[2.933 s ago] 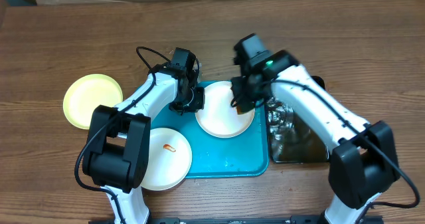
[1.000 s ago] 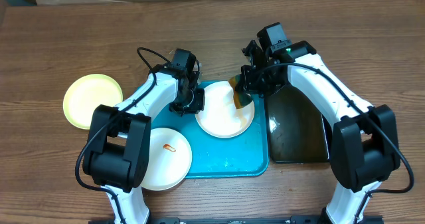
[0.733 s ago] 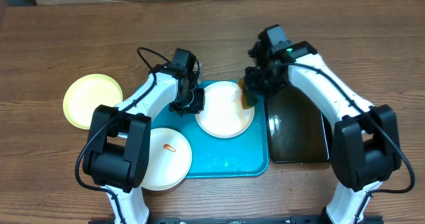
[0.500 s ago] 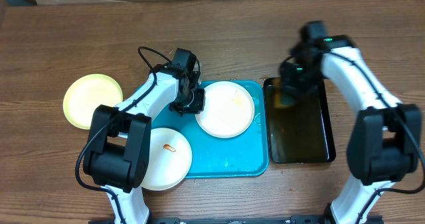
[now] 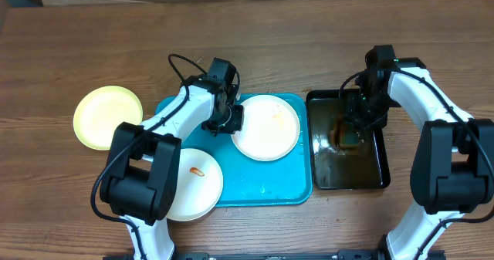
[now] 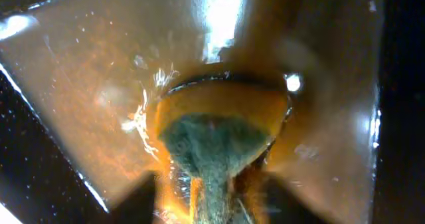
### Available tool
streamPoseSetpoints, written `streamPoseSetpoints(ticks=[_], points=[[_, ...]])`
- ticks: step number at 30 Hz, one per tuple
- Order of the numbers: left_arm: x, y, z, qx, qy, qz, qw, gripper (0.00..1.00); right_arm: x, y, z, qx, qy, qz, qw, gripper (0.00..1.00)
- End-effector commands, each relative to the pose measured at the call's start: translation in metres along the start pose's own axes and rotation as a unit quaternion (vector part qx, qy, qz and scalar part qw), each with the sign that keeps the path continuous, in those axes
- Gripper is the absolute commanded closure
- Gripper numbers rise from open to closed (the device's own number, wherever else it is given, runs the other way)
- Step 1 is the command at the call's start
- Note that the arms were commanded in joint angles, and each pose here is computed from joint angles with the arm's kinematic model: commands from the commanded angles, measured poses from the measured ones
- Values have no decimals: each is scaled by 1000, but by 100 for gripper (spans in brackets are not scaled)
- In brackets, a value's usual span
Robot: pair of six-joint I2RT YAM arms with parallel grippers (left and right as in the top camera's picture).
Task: Clean dirty plates on tray and stack at the side
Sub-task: 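Return sponge to black tray, release it, lift right arm away, then lift white plate with left gripper and tip it over black tray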
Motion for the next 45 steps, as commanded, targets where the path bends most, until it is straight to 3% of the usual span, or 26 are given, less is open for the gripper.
streamPoseSetpoints(ticks=[1, 5, 10, 14, 19, 24, 29, 35, 38, 41, 45], points=[[16, 9, 9, -2, -27, 21, 999, 96, -34, -15, 8, -8, -13, -41, 999, 34], [-1, 2, 9, -7, -38, 25, 999, 96, -75, -31, 3, 8, -20, -68, 997, 25], [-58, -25, 2, -6, -75, 4, 997, 96, -113, -44, -27, 54, -22, -100, 993, 17], [-112, -48, -17, 4, -72, -42, 997, 96, -121, -45, -66, 104, -21, -111, 988, 0], [-170, -67, -56, 38, -68, -119, 990, 96, -129, -42, -113, 162, -20, -125, 979, 0], [-202, -67, -107, 101, -118, -211, 965, 96, -136, -42, -142, 194, -18, -146, 970, 0], [-215, -49, -163, 163, -201, -314, 913, 96, -140, -48, -153, 201, -16, -168, 965, 0], [-248, -12, -227, 234, -336, -457, 790, 96, -142, -52, -155, 198, -14, -177, 964, 0], [-259, 8, -250, 256, -374, -493, 743, 96, -142, -52, -155, 198, -14, -177, 964, 0], [-264, 22, -263, 268, -388, -509, 720, 96, -142, -52, -155, 198, -14, -177, 964, 0], [-264, 27, -267, 273, -386, -512, 717, 96, -142, -52, -155, 198, -14, -177, 964, 0]])
Point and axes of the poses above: each gripper's point midway between its finger pads, its own x axis out along the fingers, its own z axis along the line the jaws close on, y = z × x, the point moved 2 cm from there along -x, back along the fingers, and after that the axes turned 7 degrees about -x, right-handed, at the moved point
